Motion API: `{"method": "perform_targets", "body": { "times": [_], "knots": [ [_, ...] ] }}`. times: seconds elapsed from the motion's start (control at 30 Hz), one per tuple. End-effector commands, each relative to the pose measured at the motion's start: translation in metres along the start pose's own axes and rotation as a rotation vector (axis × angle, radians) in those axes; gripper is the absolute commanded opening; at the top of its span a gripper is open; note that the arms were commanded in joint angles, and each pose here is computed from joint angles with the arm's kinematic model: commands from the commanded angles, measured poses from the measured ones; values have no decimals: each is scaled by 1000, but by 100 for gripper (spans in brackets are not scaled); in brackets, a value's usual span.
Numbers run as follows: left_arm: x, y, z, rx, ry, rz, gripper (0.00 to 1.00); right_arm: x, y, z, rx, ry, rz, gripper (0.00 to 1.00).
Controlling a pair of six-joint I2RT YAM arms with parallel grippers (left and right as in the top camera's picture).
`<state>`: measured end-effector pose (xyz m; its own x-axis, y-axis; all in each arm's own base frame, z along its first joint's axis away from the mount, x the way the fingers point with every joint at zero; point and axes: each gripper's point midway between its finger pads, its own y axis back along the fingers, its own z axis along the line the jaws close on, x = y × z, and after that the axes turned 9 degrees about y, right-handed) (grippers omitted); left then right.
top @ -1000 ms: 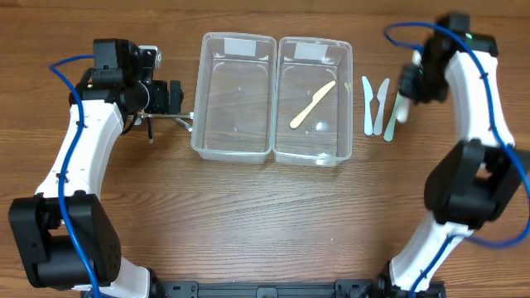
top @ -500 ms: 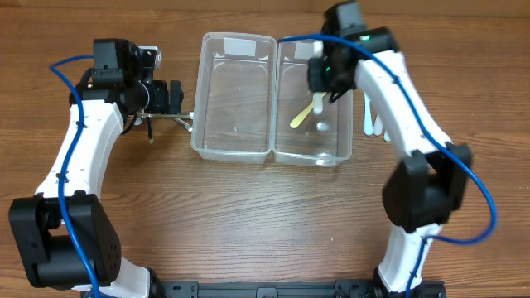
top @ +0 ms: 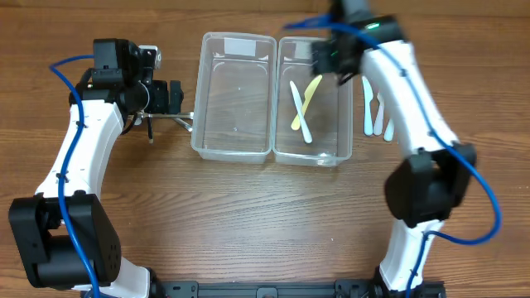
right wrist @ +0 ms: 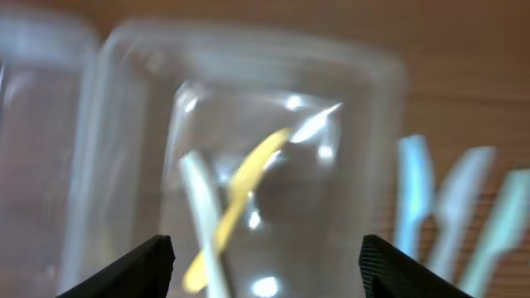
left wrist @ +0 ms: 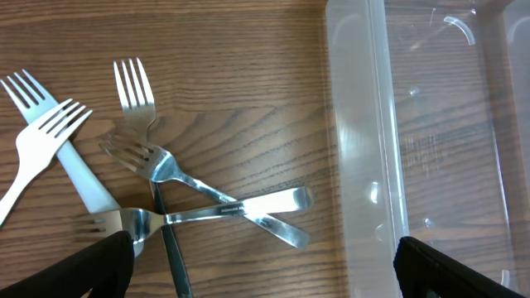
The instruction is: Pack container
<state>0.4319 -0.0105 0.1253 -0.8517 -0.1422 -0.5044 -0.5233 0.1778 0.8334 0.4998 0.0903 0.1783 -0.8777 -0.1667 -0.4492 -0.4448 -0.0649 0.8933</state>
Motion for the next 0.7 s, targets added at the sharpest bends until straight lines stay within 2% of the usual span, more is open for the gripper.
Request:
{"method": "perform_targets", "body": {
  "times": [0.0,0.07,0.2,0.33,0.67],
  "knots": [
    [-9,2,-6,21,-28,-18,100,-8,39,-97,125,-191,-81,74],
    [-9,2,-6,21,-28,-18,100,7,33,-123,118,-269,-46,73],
    [-9,2,-6,21,-28,-18,100,40,13,-154,63,-368,50,63],
    [-9,2,-6,21,-28,-18,100,70,-16,-161,55,-403,139,64],
    [-9,2,-6,21,-28,-18,100,134,-73,-159,108,-483,263,56]
  ]
}}
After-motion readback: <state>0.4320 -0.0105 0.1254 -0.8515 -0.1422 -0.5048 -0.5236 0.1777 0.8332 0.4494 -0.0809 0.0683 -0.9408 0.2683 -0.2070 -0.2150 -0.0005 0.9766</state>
